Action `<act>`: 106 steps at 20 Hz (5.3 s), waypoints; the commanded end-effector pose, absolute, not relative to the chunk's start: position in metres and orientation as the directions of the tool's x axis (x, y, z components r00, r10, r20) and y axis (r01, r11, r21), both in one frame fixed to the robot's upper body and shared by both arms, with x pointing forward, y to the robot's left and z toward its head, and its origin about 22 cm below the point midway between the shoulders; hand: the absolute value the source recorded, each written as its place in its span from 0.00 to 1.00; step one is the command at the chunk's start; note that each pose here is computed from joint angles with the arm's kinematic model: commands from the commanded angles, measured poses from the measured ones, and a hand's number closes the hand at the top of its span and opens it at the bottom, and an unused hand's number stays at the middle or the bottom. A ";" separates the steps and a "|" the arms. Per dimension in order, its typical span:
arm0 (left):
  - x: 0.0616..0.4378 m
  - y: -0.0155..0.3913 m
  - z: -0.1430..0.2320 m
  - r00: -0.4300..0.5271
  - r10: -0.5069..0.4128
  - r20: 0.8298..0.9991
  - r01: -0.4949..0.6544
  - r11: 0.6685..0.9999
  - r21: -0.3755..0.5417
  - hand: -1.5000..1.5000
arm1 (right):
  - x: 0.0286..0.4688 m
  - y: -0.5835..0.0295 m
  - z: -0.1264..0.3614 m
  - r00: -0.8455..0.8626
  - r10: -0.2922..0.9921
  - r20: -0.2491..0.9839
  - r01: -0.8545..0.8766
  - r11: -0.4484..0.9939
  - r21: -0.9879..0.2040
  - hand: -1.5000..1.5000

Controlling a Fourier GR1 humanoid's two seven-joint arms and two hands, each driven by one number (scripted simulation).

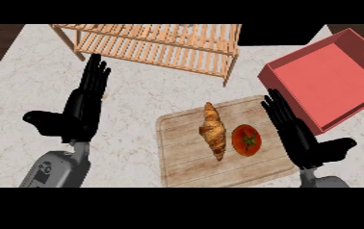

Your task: Pick the croissant from the cutting board and place it in the cardboard box

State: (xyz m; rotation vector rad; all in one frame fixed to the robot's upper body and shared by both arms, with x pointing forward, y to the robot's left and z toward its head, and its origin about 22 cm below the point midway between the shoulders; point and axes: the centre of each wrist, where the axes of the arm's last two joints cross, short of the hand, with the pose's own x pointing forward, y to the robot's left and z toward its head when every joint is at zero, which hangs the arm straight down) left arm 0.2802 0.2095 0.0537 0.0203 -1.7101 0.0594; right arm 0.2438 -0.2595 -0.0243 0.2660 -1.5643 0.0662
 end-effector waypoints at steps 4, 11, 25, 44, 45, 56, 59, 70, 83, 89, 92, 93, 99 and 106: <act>0.279 0.216 0.055 -0.121 -0.177 0.977 0.130 0.973 0.193 0.50 | 0.228 -0.205 -0.025 0.051 0.058 0.997 0.076 0.995 -0.062 0.00; 0.272 0.216 0.037 -0.074 -0.240 0.968 0.213 0.944 0.251 0.50 | 0.214 -0.275 -0.043 0.047 0.688 0.724 0.189 0.706 -0.683 0.00; 0.272 0.221 0.037 -0.067 -0.275 0.959 0.257 0.924 0.283 0.50 | 0.182 -0.204 0.000 0.088 0.906 0.415 0.067 0.410 -0.910 0.00; 0.281 0.200 0.056 -0.083 -0.247 0.965 0.304 0.916 0.261 0.50 | 0.197 -0.052 0.107 0.339 0.879 0.336 -0.107 0.391 -0.914 0.00; 0.274 0.210 0.039 -0.085 -0.251 0.964 0.298 0.917 0.265 0.50 | 0.195 -0.057 0.111 0.354 0.874 0.334 -0.126 0.398 -0.909 0.00; 0.280 0.207 0.049 -0.105 -0.248 0.963 0.304 0.914 0.269 0.50 | 0.222 -0.049 0.077 0.353 0.880 0.316 -0.122 0.378 -0.918 0.00; 0.282 0.214 0.042 -0.086 -0.250 0.964 0.307 0.914 0.264 0.50 | 0.217 -0.048 0.080 0.351 0.885 0.305 -0.141 0.372 -0.918 0.00; 0.279 0.211 0.040 -0.100 -0.249 0.963 0.299 0.916 0.268 0.50 | 0.226 -0.045 0.075 0.358 0.893 0.272 -0.216 0.362 -0.907 0.00; 0.286 0.205 0.046 -0.080 -0.242 0.967 0.303 0.918 0.255 0.50 | 0.240 -0.059 0.013 0.390 0.895 0.215 -0.260 0.331 -0.907 0.00; 0.296 0.210 0.044 -0.092 -0.250 0.964 0.270 0.925 0.266 0.50 | 0.235 -0.056 0.014 0.418 0.893 0.168 -0.270 0.298 -0.916 0.00; 0.274 0.209 0.047 -0.101 -0.236 0.966 0.300 0.919 0.256 0.50 | 0.279 -0.072 0.029 0.411 0.888 0.204 -0.284 0.338 -0.897 1.00; 0.274 0.204 0.031 -0.100 -0.240 0.966 0.298 0.919 0.259 0.50 | 0.242 -0.052 0.009 0.413 0.892 0.183 -0.293 0.321 -0.901 1.00; 0.283 0.213 0.054 -0.107 -0.256 0.961 0.288 0.917 0.276 0.50 | 0.251 -0.060 0.001 0.353 0.922 0.160 -0.250 0.258 -0.933 1.00; 0.278 0.214 0.044 -0.080 -0.248 0.965 0.277 0.925 0.261 0.50 | 0.225 -0.156 0.011 -0.176 0.978 0.113 -0.310 0.054 -0.949 1.00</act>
